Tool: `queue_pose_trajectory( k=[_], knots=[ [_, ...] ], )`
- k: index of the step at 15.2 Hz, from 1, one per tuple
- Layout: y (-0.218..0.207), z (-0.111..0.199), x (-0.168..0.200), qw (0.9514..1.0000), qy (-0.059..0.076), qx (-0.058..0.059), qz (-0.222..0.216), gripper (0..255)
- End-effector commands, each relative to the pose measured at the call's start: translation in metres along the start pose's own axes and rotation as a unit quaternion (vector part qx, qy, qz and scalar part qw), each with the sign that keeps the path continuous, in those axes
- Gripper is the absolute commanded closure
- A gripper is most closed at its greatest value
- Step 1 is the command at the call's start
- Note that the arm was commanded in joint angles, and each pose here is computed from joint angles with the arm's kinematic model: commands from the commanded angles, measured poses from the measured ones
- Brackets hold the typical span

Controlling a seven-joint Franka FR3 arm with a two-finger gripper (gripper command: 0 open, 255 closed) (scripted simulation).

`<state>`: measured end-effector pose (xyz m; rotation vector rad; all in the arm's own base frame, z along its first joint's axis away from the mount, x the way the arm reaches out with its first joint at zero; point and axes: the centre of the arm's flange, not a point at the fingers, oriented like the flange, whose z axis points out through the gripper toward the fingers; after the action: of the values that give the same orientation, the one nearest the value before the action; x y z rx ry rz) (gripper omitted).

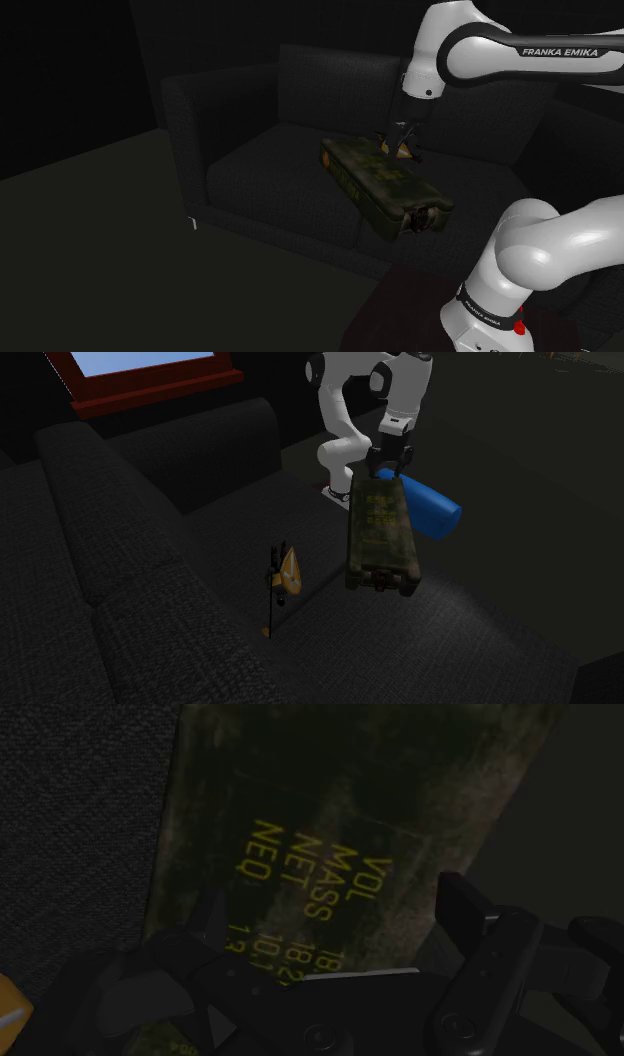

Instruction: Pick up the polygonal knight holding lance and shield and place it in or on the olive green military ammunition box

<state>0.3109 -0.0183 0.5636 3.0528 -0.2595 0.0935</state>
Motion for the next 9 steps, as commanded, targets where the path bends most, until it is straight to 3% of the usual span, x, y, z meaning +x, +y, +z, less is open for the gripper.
queue_pose_trajectory(
  k=[1, 9],
  knots=[
    [0.0, 0.0, 0.0, 1.0, 0.0, 0.0, 0.0, 0],
    [0.101, 0.025, 0.031, 0.9998, 0.007, 0.012, 0.015, 0]
  ],
)
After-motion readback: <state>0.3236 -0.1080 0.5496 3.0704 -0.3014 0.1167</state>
